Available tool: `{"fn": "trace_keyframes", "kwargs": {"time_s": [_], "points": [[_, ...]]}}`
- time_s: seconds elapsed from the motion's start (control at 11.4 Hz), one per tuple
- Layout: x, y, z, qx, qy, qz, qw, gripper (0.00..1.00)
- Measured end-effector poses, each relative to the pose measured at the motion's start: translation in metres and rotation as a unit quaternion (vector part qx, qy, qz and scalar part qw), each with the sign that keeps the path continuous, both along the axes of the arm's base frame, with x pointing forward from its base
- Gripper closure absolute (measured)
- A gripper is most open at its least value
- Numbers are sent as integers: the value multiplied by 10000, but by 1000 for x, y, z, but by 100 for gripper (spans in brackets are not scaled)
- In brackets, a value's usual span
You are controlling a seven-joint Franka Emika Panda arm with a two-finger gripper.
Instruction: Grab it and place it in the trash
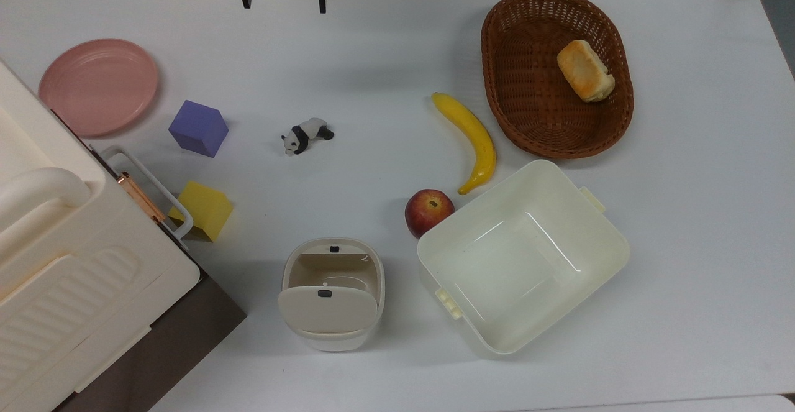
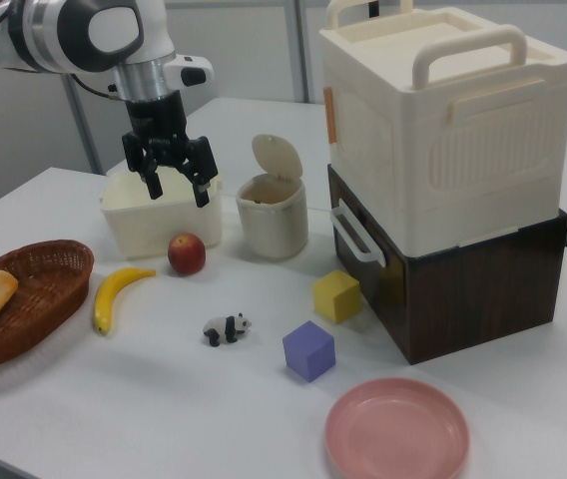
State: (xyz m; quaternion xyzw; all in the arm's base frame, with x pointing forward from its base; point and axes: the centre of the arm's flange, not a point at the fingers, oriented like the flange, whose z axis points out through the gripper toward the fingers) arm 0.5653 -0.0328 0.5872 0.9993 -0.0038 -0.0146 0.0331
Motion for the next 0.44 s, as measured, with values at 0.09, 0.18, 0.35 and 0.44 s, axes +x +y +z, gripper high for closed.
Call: {"fn": "trace_keyframes", "kwargs": {"time_s": [0.09,0.18,0.35,0.44], "points": [[0,0,0,0,0,0,10000,0],[0,0,0,1,0,0,10000,0],[0,-1,0,85,-5,-28,10000,0],[0,-3,0,103,-5,-46,9999,0]]}}
